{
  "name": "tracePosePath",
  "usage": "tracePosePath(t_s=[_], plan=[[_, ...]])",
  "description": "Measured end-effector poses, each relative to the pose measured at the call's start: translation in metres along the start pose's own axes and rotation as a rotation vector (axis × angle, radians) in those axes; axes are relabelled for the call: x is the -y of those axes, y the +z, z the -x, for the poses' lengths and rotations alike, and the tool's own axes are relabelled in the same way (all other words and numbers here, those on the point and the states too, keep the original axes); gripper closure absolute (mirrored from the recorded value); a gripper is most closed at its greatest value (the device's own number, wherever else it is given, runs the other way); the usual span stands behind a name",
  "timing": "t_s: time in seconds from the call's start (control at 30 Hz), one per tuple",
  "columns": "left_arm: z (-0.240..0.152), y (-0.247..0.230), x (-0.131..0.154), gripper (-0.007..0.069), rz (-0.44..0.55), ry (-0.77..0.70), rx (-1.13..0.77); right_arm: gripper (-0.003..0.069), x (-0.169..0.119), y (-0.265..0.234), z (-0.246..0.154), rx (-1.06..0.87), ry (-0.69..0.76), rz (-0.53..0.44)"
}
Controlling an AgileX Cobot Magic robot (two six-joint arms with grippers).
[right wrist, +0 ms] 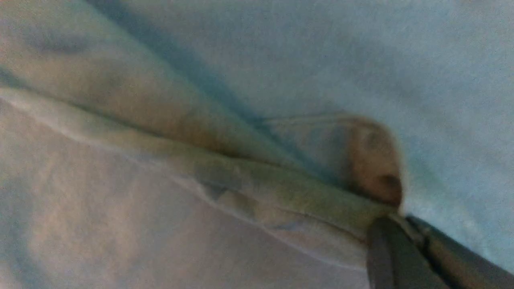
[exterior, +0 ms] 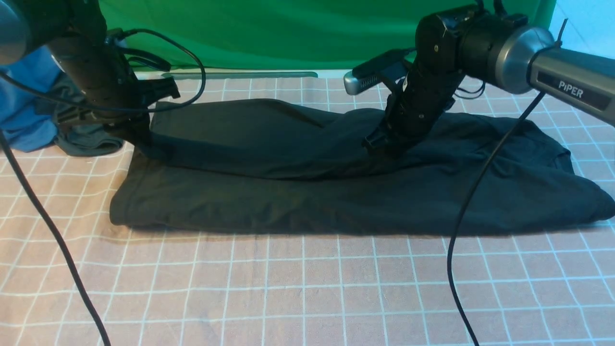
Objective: Fold a long-sleeved shirt over a pink coffee tablecloth.
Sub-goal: 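Fold the black garment in half by bringing its near edge over to the far edge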
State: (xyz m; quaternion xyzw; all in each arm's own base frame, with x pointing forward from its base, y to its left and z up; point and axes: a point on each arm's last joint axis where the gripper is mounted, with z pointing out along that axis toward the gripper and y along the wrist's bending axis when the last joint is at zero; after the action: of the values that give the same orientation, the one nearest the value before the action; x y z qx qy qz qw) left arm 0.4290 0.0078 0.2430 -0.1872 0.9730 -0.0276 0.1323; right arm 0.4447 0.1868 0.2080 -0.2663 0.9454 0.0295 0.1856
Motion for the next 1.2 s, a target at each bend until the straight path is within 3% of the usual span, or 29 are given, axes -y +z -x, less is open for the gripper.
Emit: tracePosePath(t_s=[0.47,1.2], plan=[[0.023,-0.009,0.002,0.0594,-0.089,-0.037,0.179,0.0617,0.041,-0.025,0.025,0.214,0.069,-0.066],[0.052,0.044,0.003,0.0594,-0.067,-0.096,0.324,0.0598,0.048,0.027,0.041,0.431,0.097,-0.105]])
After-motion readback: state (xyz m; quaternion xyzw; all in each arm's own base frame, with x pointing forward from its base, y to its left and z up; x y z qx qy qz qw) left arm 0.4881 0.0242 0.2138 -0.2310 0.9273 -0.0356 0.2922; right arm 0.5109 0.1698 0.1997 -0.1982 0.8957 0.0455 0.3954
